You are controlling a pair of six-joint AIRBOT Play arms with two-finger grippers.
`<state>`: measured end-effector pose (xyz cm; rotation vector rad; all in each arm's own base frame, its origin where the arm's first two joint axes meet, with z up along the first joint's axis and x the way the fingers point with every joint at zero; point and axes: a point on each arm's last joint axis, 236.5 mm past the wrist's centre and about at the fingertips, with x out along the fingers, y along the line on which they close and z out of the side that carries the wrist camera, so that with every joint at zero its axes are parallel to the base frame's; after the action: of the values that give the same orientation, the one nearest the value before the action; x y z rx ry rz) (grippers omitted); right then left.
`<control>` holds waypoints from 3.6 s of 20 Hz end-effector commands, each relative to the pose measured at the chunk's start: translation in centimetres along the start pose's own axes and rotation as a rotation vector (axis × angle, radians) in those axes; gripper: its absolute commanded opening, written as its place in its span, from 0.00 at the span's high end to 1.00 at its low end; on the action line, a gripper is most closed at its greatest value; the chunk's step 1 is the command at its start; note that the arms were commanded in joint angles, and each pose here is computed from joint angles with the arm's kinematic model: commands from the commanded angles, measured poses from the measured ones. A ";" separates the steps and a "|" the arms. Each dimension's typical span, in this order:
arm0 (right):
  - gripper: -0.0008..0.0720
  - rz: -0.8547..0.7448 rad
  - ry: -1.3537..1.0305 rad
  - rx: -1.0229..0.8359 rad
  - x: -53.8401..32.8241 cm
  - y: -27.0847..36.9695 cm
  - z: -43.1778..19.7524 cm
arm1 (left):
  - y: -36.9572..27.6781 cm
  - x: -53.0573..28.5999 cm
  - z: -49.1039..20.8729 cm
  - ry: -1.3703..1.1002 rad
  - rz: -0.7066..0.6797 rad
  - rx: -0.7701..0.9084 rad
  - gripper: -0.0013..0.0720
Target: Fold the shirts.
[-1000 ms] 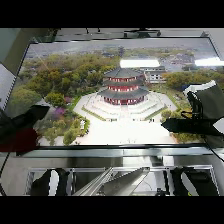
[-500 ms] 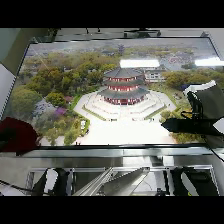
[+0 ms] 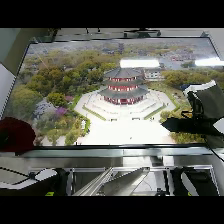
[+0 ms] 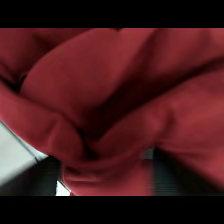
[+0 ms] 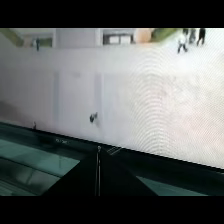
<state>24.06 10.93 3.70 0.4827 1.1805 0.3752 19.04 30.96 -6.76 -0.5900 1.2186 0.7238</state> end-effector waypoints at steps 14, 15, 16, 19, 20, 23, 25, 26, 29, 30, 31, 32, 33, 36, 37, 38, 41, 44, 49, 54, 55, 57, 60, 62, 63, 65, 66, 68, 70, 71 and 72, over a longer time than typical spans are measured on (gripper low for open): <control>0.96 0.000 -0.002 0.000 0.0 0.0 0.0 | -31.3 -16.4 -3.4 -0.050 -0.905 0.375 0.96; 0.96 0.000 -0.002 0.000 0.0 0.0 0.0 | -34.3 -18.1 -6.4 -0.034 -0.941 0.487 0.95; 0.96 0.001 -0.003 0.000 0.0 0.0 0.1 | -36.9 -19.5 -9.2 -0.021 -0.973 0.579 0.95; 0.96 0.002 -0.003 0.001 0.0 0.0 0.1 | -43.2 -21.9 -17.0 0.015 -1.044 0.773 0.95; 0.96 0.004 -0.003 0.002 0.0 0.1 0.1 | -44.9 -21.9 -19.3 0.033 -1.057 0.812 0.95; 0.96 0.004 -0.001 0.002 0.0 0.1 0.0 | -47.6 -19.7 -25.2 0.147 -1.039 0.896 0.96; 0.96 0.004 -0.001 0.001 0.0 0.1 0.0 | -48.4 -17.5 -28.4 0.238 -1.014 0.937 0.95; 0.95 0.004 -0.003 0.001 0.0 0.1 0.1 | -48.6 -16.6 -29.3 0.270 -1.004 0.944 0.62; 0.43 0.004 -0.005 -0.033 0.0 0.1 0.1 | -49.1 -16.4 -28.8 0.315 -0.998 0.948 0.01; 0.35 0.013 -0.015 -0.085 0.0 0.3 0.4 | -49.0 -17.1 -27.5 0.308 -1.003 0.951 0.01; 0.35 0.022 -0.025 -0.138 0.1 0.5 0.7 | -48.7 -17.4 -25.8 0.284 -0.992 0.958 0.01; 0.35 0.046 -0.018 -0.182 0.5 0.8 0.9 | -48.1 -17.1 -23.4 0.246 -0.954 0.966 0.01; 0.35 0.089 -0.005 -0.198 1.1 1.4 1.1 | -47.2 -16.4 -20.8 0.217 -0.902 0.936 0.01; 0.35 0.315 -0.011 -0.228 3.6 4.9 2.8 | -44.7 -13.0 -15.6 0.180 -0.814 0.789 0.01; 0.35 0.380 -0.024 -0.229 4.9 6.0 3.5 | -43.9 -11.4 -14.8 0.190 -0.792 0.746 0.01; 0.35 0.429 -0.029 -0.235 6.3 6.9 3.9 | -43.1 -9.6 -14.5 0.205 -0.770 0.710 0.01; 0.35 0.465 0.029 -0.275 12.3 9.3 3.4 | -42.5 -4.9 -14.7 0.272 -0.748 0.635 0.01; 0.35 0.401 0.051 -0.325 18.2 11.0 4.4 | -45.4 -4.8 -16.8 0.336 -0.916 0.630 0.04; 0.35 0.386 0.075 -0.295 23.4 11.0 7.7 | -47.5 -5.6 -21.0 0.427 -1.041 0.700 0.04; 0.35 0.391 0.150 -0.293 25.6 10.1 6.6 | -47.1 -6.8 -23.0 0.499 -1.070 0.748 0.99; 0.35 0.378 0.162 -0.301 25.6 9.7 6.4 | -47.0 -7.0 -23.2 0.511 -1.074 0.752 0.98; 0.35 0.364 0.199 -0.327 25.5 9.2 5.5 | -46.7 -7.2 -23.4 0.529 -1.080 0.756 0.98; 0.52 0.405 0.237 -0.320 25.0 10.0 4.6 | -47.0 -7.7 -23.5 0.537 -1.100 0.744 0.96; 0.96 0.430 0.247 -0.313 24.6 10.6 4.4 | -47.9 -9.5 -23.4 0.554 -1.171 0.697 0.96; 0.96 0.433 0.244 -0.317 24.4 10.8 4.5 | -48.3 -10.8 -23.4 0.558 -1.225 0.684 0.96; 0.96 0.443 0.225 -0.329 23.5 11.3 5.1 | -48.7 -13.5 -23.3 0.552 -1.303 0.687 0.96; 0.96 0.463 0.216 -0.341 22.4 11.9 5.7 | -48.6 -15.1 -23.2 0.543 -1.334 0.702 0.96; 0.96 0.520 0.185 -0.369 18.6 13.9 7.3 | -47.9 -20.0 -23.0 0.523 -1.436 0.732 0.97; 0.96 0.581 0.099 -0.430 12.3 16.8 10.2 | -47.1 -27.5 -22.1 0.462 -1.606 0.755 0.97; 0.96 0.605 0.027 -0.479 8.0 18.6 11.9 | -46.4 -31.5 -21.6 0.417 -1.673 0.783 0.97; 0.96 0.623 -0.054 -0.541 3.5 20.5 13.2 | -45.7 -35.9 -21.3 0.356 -1.726 0.817 0.97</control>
<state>38.35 29.80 5.78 0.4092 0.9749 1.1073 37.59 -20.39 13.87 -0.8144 0.9417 -1.1538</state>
